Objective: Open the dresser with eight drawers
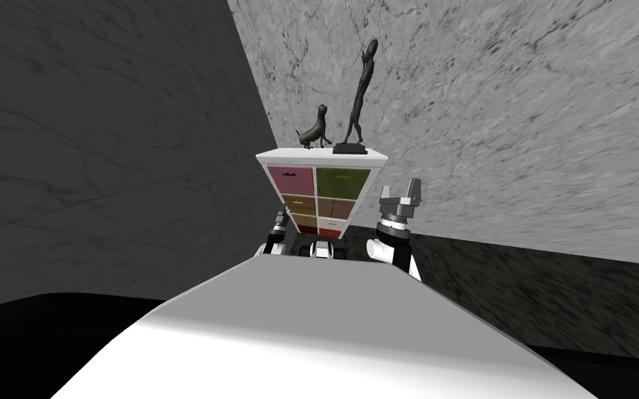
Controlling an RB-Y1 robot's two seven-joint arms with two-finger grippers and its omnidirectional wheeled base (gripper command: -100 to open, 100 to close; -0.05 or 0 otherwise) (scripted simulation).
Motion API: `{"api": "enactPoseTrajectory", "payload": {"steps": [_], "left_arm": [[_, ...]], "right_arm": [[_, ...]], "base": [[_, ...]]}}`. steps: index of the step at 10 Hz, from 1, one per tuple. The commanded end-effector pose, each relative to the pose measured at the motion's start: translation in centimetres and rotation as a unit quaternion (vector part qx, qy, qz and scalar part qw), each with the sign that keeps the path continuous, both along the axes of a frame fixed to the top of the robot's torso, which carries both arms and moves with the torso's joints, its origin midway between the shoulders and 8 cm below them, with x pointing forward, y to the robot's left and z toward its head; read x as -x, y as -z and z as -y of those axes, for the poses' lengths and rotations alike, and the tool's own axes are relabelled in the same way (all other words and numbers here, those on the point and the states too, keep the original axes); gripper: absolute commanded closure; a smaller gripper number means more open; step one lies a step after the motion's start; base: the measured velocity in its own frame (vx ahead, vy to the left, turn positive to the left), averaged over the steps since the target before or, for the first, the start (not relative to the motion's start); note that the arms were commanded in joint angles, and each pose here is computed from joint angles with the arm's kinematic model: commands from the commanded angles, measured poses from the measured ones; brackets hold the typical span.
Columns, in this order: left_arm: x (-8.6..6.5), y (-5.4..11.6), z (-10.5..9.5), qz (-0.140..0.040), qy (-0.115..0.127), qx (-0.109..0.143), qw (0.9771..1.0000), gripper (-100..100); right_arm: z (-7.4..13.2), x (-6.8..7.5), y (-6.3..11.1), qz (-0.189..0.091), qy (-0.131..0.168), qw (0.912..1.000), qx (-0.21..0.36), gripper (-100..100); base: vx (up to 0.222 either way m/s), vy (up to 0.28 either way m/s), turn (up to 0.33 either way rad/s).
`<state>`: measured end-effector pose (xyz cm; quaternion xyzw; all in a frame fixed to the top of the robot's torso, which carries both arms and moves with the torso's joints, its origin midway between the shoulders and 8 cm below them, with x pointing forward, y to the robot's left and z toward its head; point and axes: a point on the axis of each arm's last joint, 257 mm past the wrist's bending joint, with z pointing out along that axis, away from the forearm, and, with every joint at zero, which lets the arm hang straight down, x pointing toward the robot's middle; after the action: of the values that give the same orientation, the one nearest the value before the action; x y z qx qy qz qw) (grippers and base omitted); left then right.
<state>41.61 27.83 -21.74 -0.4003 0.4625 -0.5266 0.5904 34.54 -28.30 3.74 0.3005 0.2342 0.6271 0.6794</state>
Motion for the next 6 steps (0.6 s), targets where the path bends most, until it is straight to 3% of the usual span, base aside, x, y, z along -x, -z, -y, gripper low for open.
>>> {"api": "enactPoseTrajectory", "payload": {"steps": [1,6], "left_arm": [[-0.2,1.9,0.0,-0.016,-0.003,0.004,0.9999,-100],[-0.6,4.9,1.1,-0.040,-0.014,0.035,0.9985,-100]], "right_arm": [[0.0,0.0,0.0,0.000,0.000,1.0000,0.000,0],[0.0,0.0,0.0,0.000,0.000,1.0000,0.000,0]], "base": [[0.066,-0.032,-0.016],[0.058,-0.036,-0.013]]}}
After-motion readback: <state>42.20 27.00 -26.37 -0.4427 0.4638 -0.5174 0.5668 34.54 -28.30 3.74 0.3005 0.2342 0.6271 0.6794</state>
